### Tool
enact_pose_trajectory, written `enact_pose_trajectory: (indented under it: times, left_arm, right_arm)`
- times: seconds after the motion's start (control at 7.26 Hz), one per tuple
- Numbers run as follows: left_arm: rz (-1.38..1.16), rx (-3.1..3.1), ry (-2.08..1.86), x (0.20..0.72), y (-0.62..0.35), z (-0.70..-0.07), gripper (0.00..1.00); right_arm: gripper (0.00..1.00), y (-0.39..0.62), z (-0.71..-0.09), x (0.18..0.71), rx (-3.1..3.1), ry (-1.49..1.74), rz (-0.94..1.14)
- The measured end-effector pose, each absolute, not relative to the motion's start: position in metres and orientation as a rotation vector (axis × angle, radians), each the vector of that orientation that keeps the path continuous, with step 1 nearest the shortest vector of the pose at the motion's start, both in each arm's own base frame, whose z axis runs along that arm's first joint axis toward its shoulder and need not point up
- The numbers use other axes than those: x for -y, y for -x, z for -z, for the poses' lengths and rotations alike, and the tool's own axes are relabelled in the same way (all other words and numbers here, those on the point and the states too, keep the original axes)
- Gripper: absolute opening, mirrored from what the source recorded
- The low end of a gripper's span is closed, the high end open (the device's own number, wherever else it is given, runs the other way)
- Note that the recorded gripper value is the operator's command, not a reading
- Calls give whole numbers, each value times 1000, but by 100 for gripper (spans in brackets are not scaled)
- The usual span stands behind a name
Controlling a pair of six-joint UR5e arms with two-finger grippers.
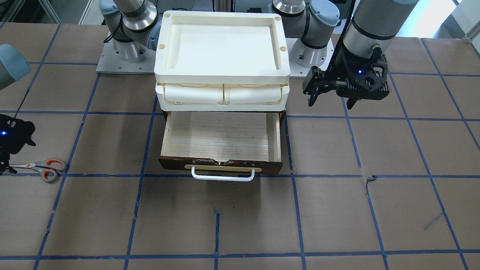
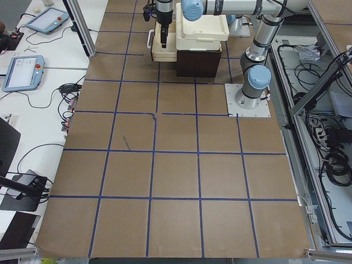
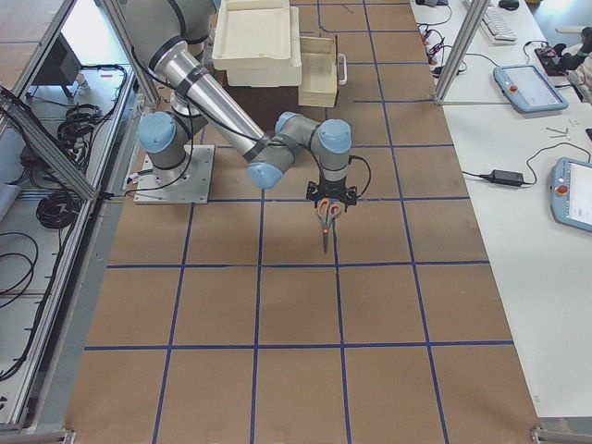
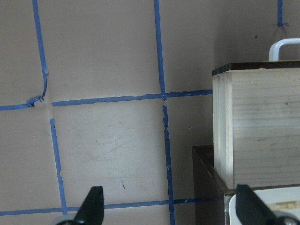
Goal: Put scissors in drawer and close it
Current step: 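Move the right gripper outward and down over the grey-orange scissors, then close the right gripper on the scissors blades and lift them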
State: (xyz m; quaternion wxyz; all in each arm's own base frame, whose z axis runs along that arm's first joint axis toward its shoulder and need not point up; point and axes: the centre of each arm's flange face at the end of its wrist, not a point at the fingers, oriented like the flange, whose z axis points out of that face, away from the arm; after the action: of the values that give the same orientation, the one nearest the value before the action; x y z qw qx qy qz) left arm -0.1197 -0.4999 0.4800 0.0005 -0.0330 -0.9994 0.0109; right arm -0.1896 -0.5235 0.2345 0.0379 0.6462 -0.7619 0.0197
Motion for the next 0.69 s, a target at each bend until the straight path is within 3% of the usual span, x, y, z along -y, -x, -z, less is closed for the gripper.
enact_pose_trajectory:
  times: [0.41,0.69]
  left_arm:
    - [-46,3139,105,500,120,-483,100]
    - [-49,3139,108,499,120,-484,100]
  right_arm:
    - [95,207,-199,526,2313,-2031,-143]
    - [82,210,-182,527,2322,-2050,-139]
